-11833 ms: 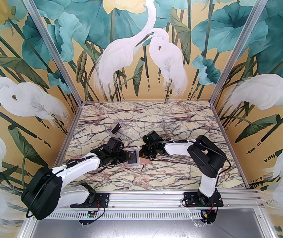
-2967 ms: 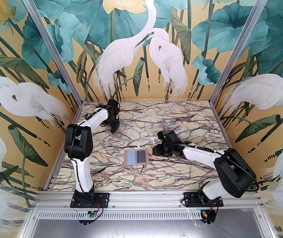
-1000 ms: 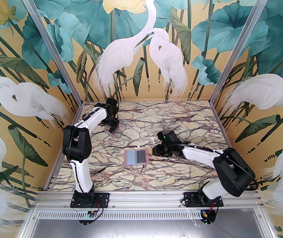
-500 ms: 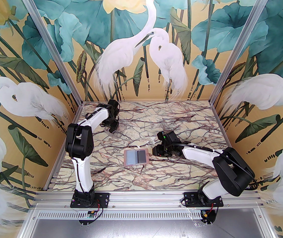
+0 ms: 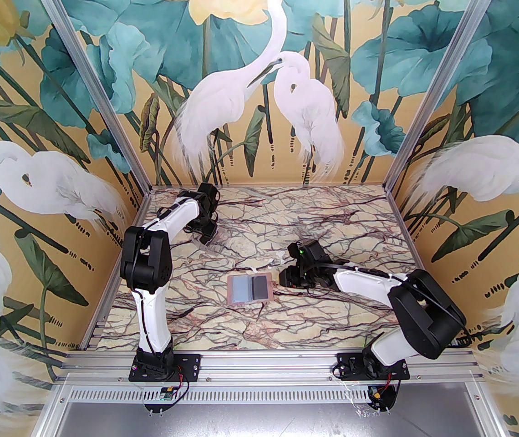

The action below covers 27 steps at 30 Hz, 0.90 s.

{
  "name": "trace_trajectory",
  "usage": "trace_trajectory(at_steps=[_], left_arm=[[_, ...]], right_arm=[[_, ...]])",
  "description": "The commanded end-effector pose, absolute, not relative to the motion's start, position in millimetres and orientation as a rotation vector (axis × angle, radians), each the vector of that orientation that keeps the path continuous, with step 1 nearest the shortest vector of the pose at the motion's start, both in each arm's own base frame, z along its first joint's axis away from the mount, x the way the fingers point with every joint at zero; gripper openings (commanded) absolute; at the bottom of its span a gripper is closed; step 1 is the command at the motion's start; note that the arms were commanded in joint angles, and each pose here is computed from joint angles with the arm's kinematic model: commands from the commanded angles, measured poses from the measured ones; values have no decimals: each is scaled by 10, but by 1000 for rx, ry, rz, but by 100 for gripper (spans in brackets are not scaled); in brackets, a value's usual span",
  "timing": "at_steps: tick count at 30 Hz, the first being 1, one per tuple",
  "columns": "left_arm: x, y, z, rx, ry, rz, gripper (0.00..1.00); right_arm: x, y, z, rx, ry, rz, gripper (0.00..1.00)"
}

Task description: Put the credit cards into the card holder

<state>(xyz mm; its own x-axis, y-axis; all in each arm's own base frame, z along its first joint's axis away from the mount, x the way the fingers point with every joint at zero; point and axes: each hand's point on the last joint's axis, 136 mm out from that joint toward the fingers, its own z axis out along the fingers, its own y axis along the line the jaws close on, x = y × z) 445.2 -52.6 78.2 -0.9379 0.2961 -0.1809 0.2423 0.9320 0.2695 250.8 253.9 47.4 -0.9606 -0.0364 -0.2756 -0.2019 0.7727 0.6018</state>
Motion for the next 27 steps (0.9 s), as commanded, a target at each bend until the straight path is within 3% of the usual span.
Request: trace_trajectory(at_steps=[1, 27], left_arm=[[4483, -499, 702, 399, 2881, 396, 58], [4570, -303, 1021, 347, 2786, 542, 54]], right_arm=[[2570, 2574, 524, -193, 2700, 979, 32], [2569, 2575, 517, -192, 2702, 980, 32]])
